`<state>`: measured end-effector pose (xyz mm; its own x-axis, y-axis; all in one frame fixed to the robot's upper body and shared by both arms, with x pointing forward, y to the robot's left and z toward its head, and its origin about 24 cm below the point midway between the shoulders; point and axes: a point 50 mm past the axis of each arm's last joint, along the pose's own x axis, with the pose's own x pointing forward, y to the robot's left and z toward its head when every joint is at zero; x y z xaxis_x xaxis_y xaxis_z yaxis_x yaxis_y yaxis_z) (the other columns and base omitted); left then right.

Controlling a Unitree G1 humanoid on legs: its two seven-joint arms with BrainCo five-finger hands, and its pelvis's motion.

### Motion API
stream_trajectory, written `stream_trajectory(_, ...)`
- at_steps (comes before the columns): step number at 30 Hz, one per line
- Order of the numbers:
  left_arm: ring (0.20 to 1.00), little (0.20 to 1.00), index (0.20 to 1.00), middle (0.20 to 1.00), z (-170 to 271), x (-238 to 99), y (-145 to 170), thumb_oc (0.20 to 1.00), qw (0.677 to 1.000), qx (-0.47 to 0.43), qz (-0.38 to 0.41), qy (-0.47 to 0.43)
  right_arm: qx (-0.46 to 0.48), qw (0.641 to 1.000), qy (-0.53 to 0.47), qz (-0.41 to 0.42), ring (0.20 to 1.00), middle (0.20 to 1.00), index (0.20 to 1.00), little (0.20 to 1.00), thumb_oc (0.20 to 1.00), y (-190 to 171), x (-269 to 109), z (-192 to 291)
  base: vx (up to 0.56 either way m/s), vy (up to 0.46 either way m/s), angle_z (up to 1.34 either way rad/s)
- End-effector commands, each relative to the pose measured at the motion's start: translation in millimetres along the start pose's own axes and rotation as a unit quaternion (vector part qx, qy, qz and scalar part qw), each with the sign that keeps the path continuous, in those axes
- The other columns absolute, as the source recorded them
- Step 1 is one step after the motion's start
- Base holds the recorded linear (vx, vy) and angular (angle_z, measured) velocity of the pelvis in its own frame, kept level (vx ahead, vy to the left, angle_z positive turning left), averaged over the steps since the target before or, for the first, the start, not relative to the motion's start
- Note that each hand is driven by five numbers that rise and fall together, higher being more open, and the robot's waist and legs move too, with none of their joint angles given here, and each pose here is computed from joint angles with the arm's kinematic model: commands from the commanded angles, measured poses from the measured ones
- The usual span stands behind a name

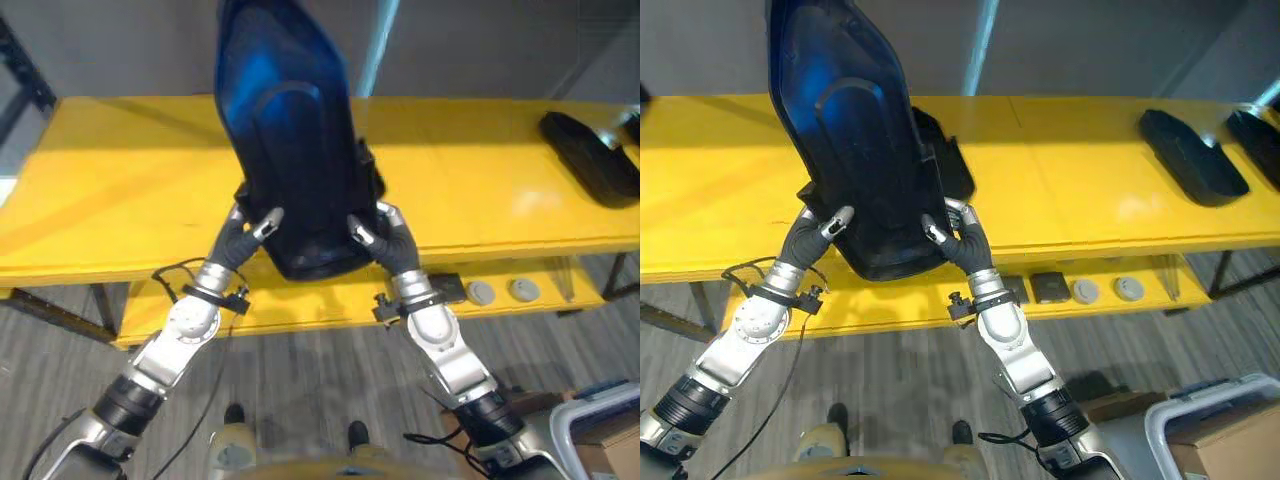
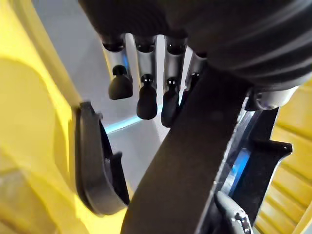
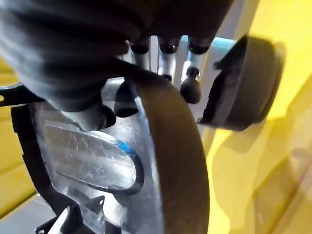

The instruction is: Move parts from the plastic box to the shelf.

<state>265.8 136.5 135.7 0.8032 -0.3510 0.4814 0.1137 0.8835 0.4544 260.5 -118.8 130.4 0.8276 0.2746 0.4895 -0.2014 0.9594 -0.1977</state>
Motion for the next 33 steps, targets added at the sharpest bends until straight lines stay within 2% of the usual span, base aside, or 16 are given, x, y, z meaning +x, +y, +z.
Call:
stream_trajectory(1, 0.200, 0.200, 0.200, 0.200, 26, 13, 67, 0.200, 0.986, 0.083, 0.116, -0.088, -0.002, 0.998, -0.053, 0.018, 1.000, 1.000, 1.000, 1.000, 1.000, -21, -2, 23, 0.01, 0.326, 0.22)
stream_trajectory(8, 0.200, 0.200, 0.200, 0.200, 21, -2, 94, 0.200, 0.976, 0.151, 0.146, -0.064, 0.020, 0.994, -0.091, 0.060, 1.000, 1.000, 1.000, 1.000, 1.000, -6, 8, 36, 0.03, 0.261, 0.00)
stream_trajectory(14, 0.200, 0.200, 0.200, 0.200, 18, -14, 116, 0.200, 0.963, 0.215, 0.158, -0.038, 0.012, 0.997, -0.066, 0.050, 1.000, 1.000, 1.000, 1.000, 1.000, -23, -10, 31, 0.06, 0.206, 0.04)
stream_trajectory(18, 0.200, 0.200, 0.200, 0.200, 20, -17, 124, 0.200, 0.959, 0.228, 0.166, -0.035, 0.010, 0.997, -0.066, 0.045, 1.000, 1.000, 1.000, 1.000, 1.000, -29, -12, 32, 0.05, 0.032, 0.32)
stream_trajectory(19, 0.200, 0.200, 0.200, 0.200, 12, -20, 130, 0.200, 0.958, 0.213, 0.189, -0.015, 0.007, 0.998, -0.048, 0.041, 1.000, 1.000, 1.000, 1.000, 1.000, -34, -15, 27, 0.00, 0.000, 0.00)
stream_trajectory(24, 0.200, 0.200, 0.200, 0.200, -6, -28, 157, 0.200, 0.953, 0.216, 0.208, 0.050, -0.003, 0.999, -0.020, 0.044, 1.000, 1.000, 1.000, 1.000, 1.000, -45, -28, 23, -0.01, 0.007, 0.04)
stream_trajectory(29, 0.200, 0.200, 0.200, 0.200, -24, -23, 179, 0.200, 0.943, 0.214, 0.235, 0.101, 0.015, 0.998, -0.014, 0.056, 1.000, 1.000, 1.000, 1.000, 1.000, -39, -29, 20, -0.05, 0.014, 0.05)
stream_trajectory(33, 0.200, 0.200, 0.200, 0.200, -43, -16, 208, 0.200, 0.916, 0.237, 0.280, 0.163, 0.037, 0.995, -0.035, 0.089, 1.000, 1.000, 1.000, 1.000, 1.000, -25, -25, 26, -0.05, -0.009, -0.06)
